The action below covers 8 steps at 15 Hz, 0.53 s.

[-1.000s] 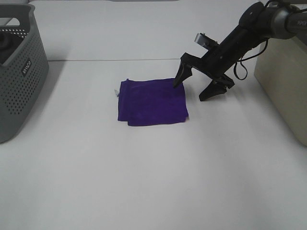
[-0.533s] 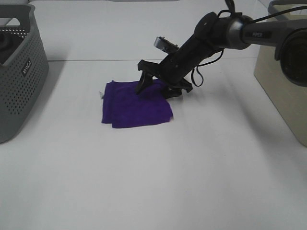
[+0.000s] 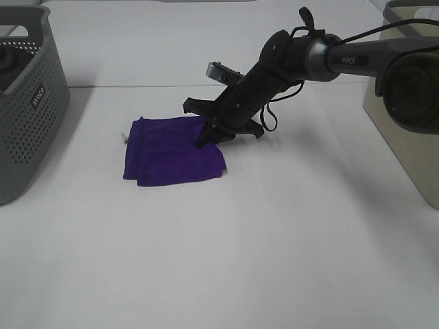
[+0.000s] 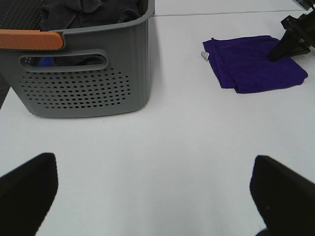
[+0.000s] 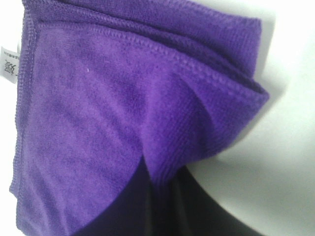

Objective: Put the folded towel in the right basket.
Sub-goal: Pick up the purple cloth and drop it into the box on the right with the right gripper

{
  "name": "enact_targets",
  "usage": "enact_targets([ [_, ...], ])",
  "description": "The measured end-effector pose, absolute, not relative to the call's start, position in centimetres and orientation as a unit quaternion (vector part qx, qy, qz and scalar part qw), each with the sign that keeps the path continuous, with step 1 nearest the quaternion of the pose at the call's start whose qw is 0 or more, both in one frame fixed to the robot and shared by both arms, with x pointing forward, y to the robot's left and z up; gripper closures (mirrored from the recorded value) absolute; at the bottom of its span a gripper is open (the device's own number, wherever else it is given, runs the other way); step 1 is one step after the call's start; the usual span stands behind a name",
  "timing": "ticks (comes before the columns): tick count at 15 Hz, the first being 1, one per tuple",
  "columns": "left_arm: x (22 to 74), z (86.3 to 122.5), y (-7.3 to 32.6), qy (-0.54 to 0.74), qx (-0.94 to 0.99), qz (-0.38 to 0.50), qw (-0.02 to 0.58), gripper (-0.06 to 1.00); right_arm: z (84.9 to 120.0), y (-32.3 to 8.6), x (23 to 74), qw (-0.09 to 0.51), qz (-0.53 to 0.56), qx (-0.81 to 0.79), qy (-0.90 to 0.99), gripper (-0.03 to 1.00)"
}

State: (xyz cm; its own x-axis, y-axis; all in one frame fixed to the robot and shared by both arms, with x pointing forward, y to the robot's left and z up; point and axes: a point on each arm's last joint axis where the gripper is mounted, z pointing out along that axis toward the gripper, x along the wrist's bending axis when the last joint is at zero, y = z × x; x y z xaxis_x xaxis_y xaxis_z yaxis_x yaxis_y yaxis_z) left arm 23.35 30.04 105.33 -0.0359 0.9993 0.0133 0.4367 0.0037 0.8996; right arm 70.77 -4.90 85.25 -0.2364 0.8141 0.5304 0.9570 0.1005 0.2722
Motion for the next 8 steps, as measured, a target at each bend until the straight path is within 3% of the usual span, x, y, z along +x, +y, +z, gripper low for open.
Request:
enact_targets([
  [3, 23.4, 105.3, 30.0, 0.607, 0.591, 0.386, 0.364, -0.05, 86.3, -4.9, 70.7, 0.127, -0.268, -0.581, -0.758, 0.92],
  [5, 23.4, 105.3, 30.0, 0.607, 0.591, 0.386, 0.364, -0.05, 89.8, -4.8, 71.0, 0.127, -0.262, -0.554, -0.78, 0.92],
  [6, 23.4, 105.3, 30.0, 0.607, 0.591, 0.386, 0.364, -0.05, 93.4, -5.0, 71.2, 0.129, -0.275, -0.542, -0.784, 0.92],
  [7, 23.4, 105.3, 30.0, 0.607, 0.591, 0.386, 0.364, -0.05, 102.8, -6.5, 71.9, 0.081, -0.353, -0.522, -0.772, 0.92],
  [8, 23.4, 105.3, 30.0, 0.607, 0.591, 0.386, 0.364, -0.05, 106.8, -8.3, 72.0, 0.051, -0.389, -0.525, -0.756, 0.92],
])
